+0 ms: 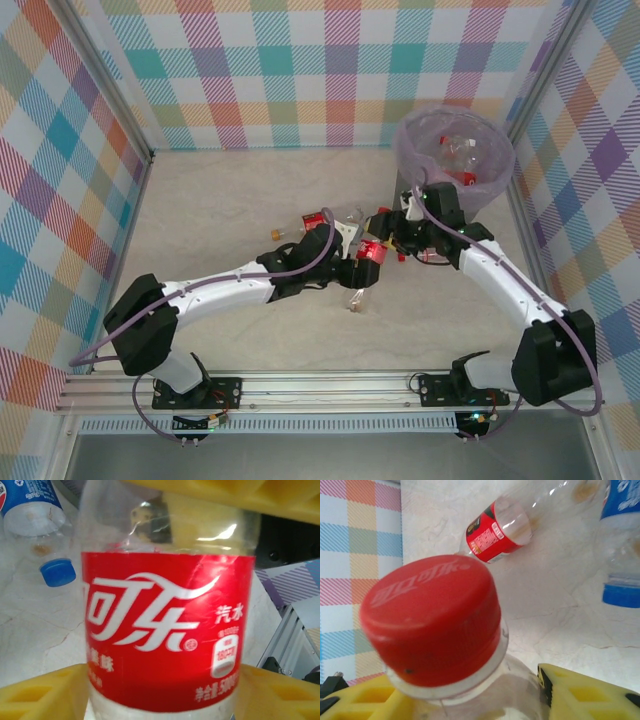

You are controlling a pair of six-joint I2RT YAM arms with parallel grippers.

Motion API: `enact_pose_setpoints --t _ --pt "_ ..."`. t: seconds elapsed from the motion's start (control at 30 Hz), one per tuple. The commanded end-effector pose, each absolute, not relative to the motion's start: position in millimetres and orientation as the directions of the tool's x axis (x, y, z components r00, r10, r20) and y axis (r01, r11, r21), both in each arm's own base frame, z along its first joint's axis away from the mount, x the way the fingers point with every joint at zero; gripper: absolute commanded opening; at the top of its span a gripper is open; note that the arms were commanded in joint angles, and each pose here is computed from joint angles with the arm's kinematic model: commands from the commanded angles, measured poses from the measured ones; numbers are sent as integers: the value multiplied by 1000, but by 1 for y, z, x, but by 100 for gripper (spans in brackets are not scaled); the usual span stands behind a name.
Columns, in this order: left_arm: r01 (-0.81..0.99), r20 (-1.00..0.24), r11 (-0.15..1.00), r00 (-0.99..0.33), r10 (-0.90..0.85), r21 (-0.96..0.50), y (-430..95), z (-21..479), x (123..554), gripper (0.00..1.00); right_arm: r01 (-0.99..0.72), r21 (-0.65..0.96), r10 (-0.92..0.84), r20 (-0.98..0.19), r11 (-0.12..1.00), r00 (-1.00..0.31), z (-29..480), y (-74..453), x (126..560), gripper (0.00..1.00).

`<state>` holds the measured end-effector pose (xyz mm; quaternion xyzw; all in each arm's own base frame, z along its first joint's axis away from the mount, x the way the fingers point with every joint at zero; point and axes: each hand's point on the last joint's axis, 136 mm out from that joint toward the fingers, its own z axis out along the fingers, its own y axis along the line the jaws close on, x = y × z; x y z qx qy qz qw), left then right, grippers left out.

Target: Put the plastic bottles in the bin

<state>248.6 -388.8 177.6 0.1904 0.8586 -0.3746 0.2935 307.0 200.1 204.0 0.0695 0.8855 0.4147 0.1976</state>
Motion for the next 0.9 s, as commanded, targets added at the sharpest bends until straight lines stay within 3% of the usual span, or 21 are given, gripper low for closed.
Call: enact_pose_setpoints --t 0.0,0.03,0.27,0.53,0.73,0.87 --pt "569 -669 656 -732 129 -496 -380 194 245 93 -77 696 264 -370 714 -890 227 183 294 48" --pt "567 -670 667 -730 135 -484 -374 196 243 100 -81 676 264 -391 732 -882 231 178 292 47" --pt "528 -716 764 -686 127 -370 -319 213 243 100 -154 558 237 -565 815 -790 294 152 288 45" --pt "298 -665 889 -746 -9 -347 -267 180 263 100 -284 337 166 -855 898 -491 438 125 314 41" --pt "269 -645 897 -764 -23 -350 -270 176 266 100 -45 117 108 -980 992 -169 528 63 348 40" --pt "244 -646 907 -762 -39 -342 -262 175 265 100 45 136 138 -990 990 -40 557 36 363 38"
